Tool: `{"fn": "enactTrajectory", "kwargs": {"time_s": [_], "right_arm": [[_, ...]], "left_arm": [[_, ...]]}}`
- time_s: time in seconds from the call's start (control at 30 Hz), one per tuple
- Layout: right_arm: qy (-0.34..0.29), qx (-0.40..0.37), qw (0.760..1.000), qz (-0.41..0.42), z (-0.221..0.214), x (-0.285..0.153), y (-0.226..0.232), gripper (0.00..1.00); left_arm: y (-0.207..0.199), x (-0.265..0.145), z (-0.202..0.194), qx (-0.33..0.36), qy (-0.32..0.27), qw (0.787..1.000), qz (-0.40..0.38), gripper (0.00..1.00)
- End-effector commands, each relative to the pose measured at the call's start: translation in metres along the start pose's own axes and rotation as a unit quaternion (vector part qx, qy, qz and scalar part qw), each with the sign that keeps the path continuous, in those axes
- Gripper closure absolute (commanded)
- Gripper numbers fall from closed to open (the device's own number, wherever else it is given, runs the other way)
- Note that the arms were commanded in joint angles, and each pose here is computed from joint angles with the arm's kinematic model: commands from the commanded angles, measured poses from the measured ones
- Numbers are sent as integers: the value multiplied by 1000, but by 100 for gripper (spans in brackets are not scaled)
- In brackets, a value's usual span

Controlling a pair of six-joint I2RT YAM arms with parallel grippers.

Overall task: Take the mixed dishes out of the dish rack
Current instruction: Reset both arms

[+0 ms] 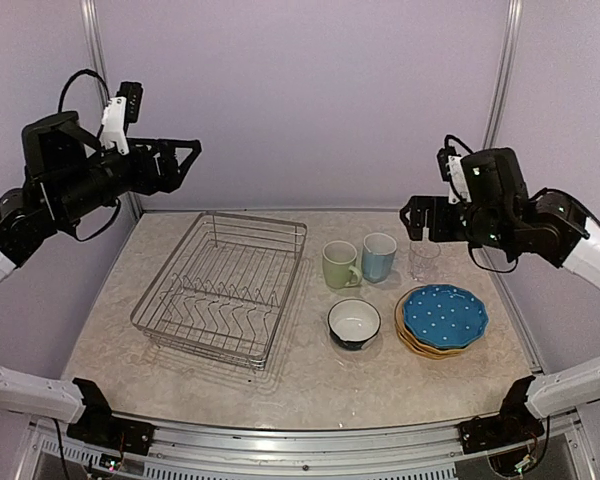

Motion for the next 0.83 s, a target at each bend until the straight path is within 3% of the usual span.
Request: {"fn": "enactTrajectory", "kwargs": {"time_s": [0.0,0.13,0.27,0.43,0.8], "right_arm": [[-117,8,992,41,29,-50,-14,0],[-202,8,973,107,38,-89,-24,0],[-251,6,960,121,44,-113,-33,0],[-267,8,957,113,49,-123,-38,0],[-275,4,954,118,48,-126,-39,0]], "left_arm": [[4,-46,29,-30,-30,998,-36,1],[13,-81,44,-44,-62,996,-37,1],[24,-113,53,-54,-102,993,-19,1],[34,-144,60,-61,-140,988,-3,1],[41,-164,58,-72,-152,986,10,1]]}}
Point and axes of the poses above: each gripper's point midway between its finger pads, its own x axis out along the fingers, its own y axis along the line the jaws close on, z = x × y, the point moved 9 cm from there along -x, back along the fingers, and after that the axes turned 7 degrees about x, right-handed, at the moved point
